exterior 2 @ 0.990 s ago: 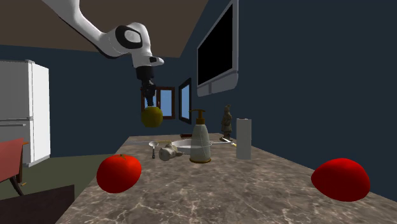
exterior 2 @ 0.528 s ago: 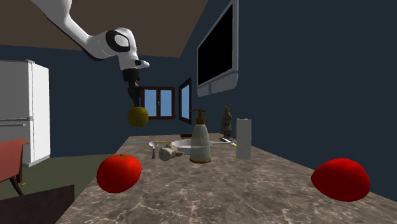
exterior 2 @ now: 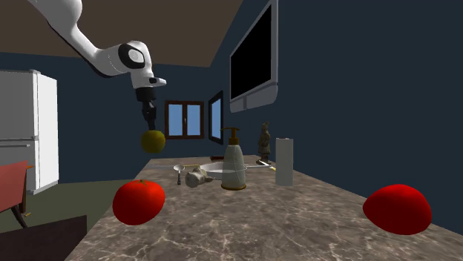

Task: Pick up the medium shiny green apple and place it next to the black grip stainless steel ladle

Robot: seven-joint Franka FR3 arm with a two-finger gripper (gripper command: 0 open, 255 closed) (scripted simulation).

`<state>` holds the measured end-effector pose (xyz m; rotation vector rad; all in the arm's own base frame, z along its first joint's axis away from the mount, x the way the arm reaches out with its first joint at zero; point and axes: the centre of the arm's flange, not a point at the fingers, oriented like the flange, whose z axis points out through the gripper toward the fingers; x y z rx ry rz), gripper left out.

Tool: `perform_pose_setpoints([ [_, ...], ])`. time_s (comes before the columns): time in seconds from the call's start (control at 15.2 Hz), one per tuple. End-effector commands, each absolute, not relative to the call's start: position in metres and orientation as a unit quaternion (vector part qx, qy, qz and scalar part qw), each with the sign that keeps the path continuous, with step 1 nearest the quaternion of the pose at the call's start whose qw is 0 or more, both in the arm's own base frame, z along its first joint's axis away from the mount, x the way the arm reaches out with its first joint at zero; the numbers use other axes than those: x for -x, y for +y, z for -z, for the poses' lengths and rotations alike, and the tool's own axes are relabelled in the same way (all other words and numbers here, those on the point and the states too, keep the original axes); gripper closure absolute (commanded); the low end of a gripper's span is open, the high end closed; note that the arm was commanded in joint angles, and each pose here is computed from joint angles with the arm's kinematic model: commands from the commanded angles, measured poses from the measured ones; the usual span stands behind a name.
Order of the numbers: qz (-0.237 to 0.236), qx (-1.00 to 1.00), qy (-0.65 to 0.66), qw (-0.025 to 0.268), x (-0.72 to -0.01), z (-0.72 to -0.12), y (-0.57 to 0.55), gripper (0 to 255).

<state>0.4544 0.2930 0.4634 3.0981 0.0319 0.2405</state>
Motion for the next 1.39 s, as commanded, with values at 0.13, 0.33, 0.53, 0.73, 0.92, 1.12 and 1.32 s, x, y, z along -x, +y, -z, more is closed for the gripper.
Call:
perform_pose_setpoints([
  [0.13, -0.078, -0.997, 0.01, 0.017, -0.453, -0.443, 0.293, 255],
  [0.33, -0.078, -0.997, 0.01, 0.017, -0.453, -0.427, 0.293, 255],
  [0.53, -0.078, -0.997, 0.01, 0.017, -0.453, -0.411, 0.293, 255],
  [0.73, -0.078, -0.997, 0.01, 0.017, -0.453, -0.395, 0.293, 255],
  [0.92, -0.078, -0.997, 0.01, 0.017, -0.453, -0.379, 0.293, 255],
  [1.12, -0.078, -0.997, 0.01, 0.017, -0.453, -0.364, 0.293, 255],
  [1.32, -0.078, -0.997, 0.01, 0.017, -0.453, -0.348, 0.293, 255],
])
